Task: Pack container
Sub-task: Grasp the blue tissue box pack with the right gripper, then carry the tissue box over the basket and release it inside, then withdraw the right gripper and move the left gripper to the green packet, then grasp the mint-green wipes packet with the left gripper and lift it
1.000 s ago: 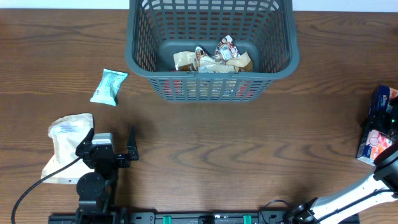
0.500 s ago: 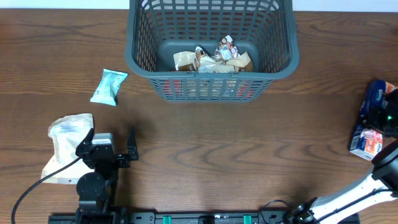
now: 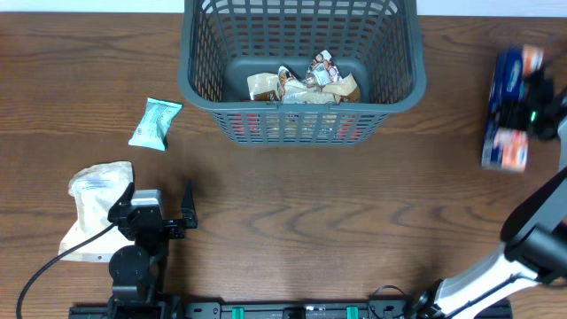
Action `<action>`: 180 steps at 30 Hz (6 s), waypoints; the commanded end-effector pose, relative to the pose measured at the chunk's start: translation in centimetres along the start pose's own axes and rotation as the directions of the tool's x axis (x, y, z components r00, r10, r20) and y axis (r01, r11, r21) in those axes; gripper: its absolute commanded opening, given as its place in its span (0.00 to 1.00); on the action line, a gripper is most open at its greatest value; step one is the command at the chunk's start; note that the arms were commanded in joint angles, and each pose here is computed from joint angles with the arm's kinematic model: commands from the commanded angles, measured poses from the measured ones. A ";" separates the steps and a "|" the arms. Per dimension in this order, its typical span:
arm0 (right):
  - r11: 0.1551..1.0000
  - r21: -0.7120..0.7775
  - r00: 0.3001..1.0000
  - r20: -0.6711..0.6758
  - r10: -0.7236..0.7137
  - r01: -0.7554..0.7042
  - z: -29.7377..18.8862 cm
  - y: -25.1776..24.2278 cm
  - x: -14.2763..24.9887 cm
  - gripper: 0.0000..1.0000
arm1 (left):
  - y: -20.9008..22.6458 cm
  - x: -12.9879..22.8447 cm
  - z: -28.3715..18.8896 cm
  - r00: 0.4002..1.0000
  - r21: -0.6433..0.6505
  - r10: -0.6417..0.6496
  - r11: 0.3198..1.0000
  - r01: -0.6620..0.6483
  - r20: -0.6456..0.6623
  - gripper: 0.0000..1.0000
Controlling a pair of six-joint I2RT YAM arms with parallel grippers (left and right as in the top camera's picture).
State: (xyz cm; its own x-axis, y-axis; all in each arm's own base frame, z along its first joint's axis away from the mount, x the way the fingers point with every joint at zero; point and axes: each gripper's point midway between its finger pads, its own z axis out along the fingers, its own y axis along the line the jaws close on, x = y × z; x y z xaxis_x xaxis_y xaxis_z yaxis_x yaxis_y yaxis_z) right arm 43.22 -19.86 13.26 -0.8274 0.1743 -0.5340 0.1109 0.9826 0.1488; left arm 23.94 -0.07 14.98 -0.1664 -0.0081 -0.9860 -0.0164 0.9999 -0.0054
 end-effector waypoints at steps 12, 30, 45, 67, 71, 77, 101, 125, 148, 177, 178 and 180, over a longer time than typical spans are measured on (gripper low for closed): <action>0.718 0.060 0.547 0.605 -0.579 0.693 -18.8 26.6 -14.7 0.01 | -0.1 1.4 0.3 1.000 0.003 -0.002 1.000 0.002 -0.029 0.99; 0.010 0.256 -0.158 0.628 -0.762 0.967 -17.1 44.2 -7.4 0.01 | -0.1 1.4 0.3 0.999 0.003 -0.021 1.000 0.021 -0.029 0.99; -0.001 -0.113 0.052 0.465 -0.884 0.994 -3.6 42.0 -1.6 0.01 | -0.1 1.4 0.3 0.999 0.003 -0.021 1.000 0.021 -0.029 0.99; 0.124 -0.310 0.235 0.354 -0.905 0.943 0.5 40.9 1.7 0.97 | -0.1 1.4 0.3 0.999 0.002 -0.021 1.000 0.021 -0.029 0.99; 0.129 -0.305 0.240 0.361 -0.901 0.944 0.5 41.1 1.5 0.99 | -0.1 1.4 0.3 0.999 0.002 -0.020 1.000 0.020 -0.029 0.99; 0.181 -0.239 0.279 0.486 -0.828 0.954 -2.7 43.5 -1.9 0.99 | -0.1 1.4 0.3 0.999 0.002 -0.020 1.000 0.020 -0.029 0.99; 0.987 0.150 0.890 0.455 -0.023 -0.051 -18.5 11.5 -17.3 0.99 | 0.4 -3.1 -2.0 0.991 -0.030 -0.104 0.994 0.102 -0.083 0.99; 0.974 0.026 0.956 -0.190 0.224 -0.224 0.8 8.3 4.1 0.99 | 7.7 -15.9 4.2 0.710 -0.261 -0.090 0.956 -0.136 -0.698 0.99; 0.990 -0.021 0.945 -0.301 0.125 -0.137 3.9 12.7 8.9 0.99 | 9.5 -7.4 8.9 0.434 -0.150 -0.147 0.988 0.028 -0.889 0.99; 0.995 -0.044 0.958 -0.277 0.077 -0.092 4.4 14.3 8.2 0.99 | 8.1 4.6 18.1 0.274 -0.020 -0.014 1.000 -0.019 -0.962 0.99; 0.995 -0.044 0.958 -0.277 0.077 -0.093 4.4 14.3 8.2 0.99 | 8.2 5.1 18.3 0.268 -0.018 -0.012 1.000 -0.019 -0.963 0.99; 0.995 -0.044 0.958 -0.277 0.077 -0.093 4.4 14.3 8.2 0.99 | 8.2 6.0 18.7 0.260 -0.004 0.002 1.000 -0.021 -0.966 0.99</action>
State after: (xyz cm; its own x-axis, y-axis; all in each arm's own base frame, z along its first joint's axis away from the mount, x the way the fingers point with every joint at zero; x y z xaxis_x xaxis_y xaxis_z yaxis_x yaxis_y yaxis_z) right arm 40.53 -4.50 7.62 -0.9322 0.2342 -0.2759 0.1722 0.9576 0.2312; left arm 40.91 7.99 6.84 -0.9933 -0.0426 -0.1079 -0.0429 0.9991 0.0011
